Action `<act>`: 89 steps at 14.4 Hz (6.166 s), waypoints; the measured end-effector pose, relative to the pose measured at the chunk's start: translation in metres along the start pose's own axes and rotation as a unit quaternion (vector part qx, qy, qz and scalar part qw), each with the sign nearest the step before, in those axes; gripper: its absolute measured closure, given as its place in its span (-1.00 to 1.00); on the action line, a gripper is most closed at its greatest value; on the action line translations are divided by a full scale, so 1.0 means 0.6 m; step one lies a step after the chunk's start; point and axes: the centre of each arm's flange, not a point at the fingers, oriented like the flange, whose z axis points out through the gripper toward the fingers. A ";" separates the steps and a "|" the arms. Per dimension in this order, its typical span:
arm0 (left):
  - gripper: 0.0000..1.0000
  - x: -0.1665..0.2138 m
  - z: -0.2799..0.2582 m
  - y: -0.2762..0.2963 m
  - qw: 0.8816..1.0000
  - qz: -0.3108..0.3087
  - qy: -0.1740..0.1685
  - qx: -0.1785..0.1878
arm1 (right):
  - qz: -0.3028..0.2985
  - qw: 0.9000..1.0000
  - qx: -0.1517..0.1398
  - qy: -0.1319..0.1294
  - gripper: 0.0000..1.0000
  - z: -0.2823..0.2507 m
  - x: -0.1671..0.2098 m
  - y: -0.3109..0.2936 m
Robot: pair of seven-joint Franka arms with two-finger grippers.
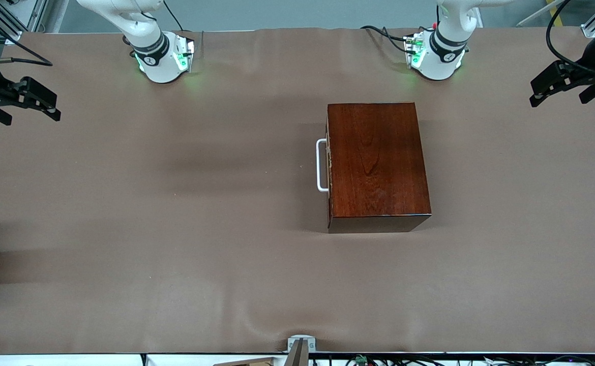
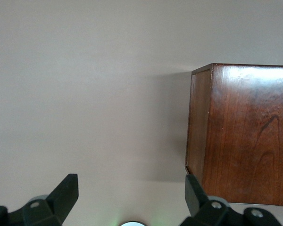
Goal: Open drawer, take yellow block, close drawer
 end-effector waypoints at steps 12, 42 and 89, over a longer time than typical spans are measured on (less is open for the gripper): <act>-1.00 0.042 0.085 0.203 0.998 0.060 -0.029 -0.004 | 0.001 1.000 0.000 0.000 -1.00 0.000 0.000 0.001; -1.00 -0.114 0.563 0.881 0.990 0.030 0.019 0.138 | -0.001 1.000 0.000 0.000 -1.00 0.001 0.001 -0.002; -1.00 -0.128 0.528 0.997 0.985 -0.104 0.111 -0.086 | -0.003 1.000 0.000 -0.001 -1.00 0.004 0.004 -0.005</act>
